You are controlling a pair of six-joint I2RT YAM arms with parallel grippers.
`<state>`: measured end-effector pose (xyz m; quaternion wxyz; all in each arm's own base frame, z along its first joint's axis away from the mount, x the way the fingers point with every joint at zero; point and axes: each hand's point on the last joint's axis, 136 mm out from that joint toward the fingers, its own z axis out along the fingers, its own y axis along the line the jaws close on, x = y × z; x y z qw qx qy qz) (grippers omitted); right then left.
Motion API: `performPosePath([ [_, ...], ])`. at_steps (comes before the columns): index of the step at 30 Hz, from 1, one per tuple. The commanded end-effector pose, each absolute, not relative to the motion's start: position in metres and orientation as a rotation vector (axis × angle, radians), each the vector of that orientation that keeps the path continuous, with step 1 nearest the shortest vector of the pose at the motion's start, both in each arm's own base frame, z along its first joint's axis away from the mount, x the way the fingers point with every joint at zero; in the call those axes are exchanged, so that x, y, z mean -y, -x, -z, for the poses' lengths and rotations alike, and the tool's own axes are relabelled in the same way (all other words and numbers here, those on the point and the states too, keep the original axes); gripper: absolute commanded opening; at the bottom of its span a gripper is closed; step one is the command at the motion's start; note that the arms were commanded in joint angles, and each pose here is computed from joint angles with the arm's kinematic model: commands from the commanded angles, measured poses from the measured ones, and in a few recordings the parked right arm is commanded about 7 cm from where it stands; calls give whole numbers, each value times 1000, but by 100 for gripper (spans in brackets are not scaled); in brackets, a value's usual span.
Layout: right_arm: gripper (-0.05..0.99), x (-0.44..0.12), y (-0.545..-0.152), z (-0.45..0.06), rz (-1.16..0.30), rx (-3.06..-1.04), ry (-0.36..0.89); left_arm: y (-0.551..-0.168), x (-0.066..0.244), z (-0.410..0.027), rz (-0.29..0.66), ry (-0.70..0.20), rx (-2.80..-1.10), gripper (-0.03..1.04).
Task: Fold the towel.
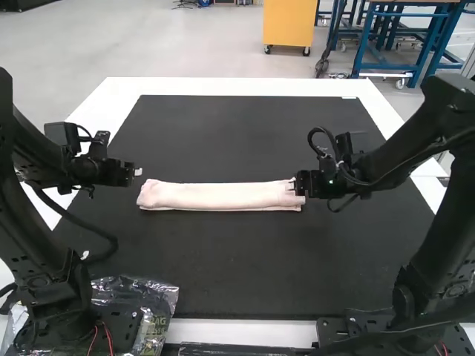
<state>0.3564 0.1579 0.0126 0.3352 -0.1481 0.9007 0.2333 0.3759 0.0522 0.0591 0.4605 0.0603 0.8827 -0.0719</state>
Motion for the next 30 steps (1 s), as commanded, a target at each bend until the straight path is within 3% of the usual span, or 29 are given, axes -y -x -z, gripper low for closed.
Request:
performPosePath([
  [1,90,-162,-363,-5,-594,-2360,388,-383,-54,-83,196,-141,-2111,97],
  [9,90,-172,-365,9,-602,-2371,416,-383,-54,-93,200,-131,-2087,97],
  [12,80,-181,-362,14,-616,-2378,445,-380,-53,-92,204,-127,-2092,97],
  [13,72,-185,-361,14,-624,-2376,458,-380,-53,-91,205,-127,-2093,97],
  [15,43,-196,-352,17,-680,-2380,497,-379,-53,-89,206,-126,-2098,97],
  [16,14,-201,-349,19,-709,-2382,515,-378,-53,-89,206,-124,-2099,97],
  [17,-3,-202,-347,24,-716,-2395,514,-378,-53,-88,206,-123,-2100,97],
  [21,-3,-194,-342,30,-723,-2431,506,-375,-53,-84,210,-120,-2109,97],
  [27,-3,-130,-369,5,-632,-2393,336,-376,-63,-88,187,-99,-2093,97],
  [30,-3,-105,-372,-11,-590,-2385,310,-380,-63,-93,182,-106,-2079,97],
])
